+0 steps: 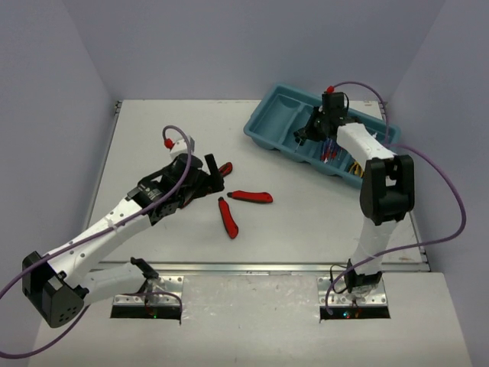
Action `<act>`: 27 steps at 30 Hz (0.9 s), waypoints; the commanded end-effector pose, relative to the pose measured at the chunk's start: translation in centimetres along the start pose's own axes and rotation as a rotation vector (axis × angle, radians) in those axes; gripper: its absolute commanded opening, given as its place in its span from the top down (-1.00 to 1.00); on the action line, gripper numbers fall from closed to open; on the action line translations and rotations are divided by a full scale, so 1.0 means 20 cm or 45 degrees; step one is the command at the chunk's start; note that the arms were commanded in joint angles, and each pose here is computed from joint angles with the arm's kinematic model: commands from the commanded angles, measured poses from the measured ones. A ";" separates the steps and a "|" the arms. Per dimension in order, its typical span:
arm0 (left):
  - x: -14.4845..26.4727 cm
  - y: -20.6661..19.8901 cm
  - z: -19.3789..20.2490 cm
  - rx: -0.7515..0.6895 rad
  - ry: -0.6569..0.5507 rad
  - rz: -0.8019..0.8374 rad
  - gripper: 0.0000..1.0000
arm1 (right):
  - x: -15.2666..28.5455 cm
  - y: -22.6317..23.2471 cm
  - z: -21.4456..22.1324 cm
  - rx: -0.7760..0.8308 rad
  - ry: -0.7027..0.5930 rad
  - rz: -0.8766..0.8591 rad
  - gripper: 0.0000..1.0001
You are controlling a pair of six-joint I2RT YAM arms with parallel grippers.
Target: Sort the tools into containers
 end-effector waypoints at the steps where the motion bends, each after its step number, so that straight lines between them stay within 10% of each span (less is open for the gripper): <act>1: -0.02 0.16 0.13 -0.049 0.066 -0.101 -1.00 | 0.00 -0.07 -0.24 0.053 -0.045 0.120 0.57; 9: -0.06 0.19 0.18 -0.096 0.129 -0.136 -1.00 | -0.07 -0.05 -0.33 0.086 -0.002 0.115 -0.46; 18: 0.13 0.19 -0.13 -0.118 -0.101 -0.215 -1.00 | 0.31 0.55 0.32 0.946 0.148 -0.328 -0.47; 27: 0.39 0.21 -0.27 -0.301 -0.254 -0.058 -1.00 | 0.28 0.56 1.10 1.800 0.480 -0.453 -0.50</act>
Point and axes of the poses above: each gripper's point midway between its finger pads, its own x axis back along the fingers, its own y axis along the line the jaws close on, z = x × y, the point moved 1 cm from there along x, back along the fingers, and after that the axes turned 4 degrees about x, right-handed, at the moved point
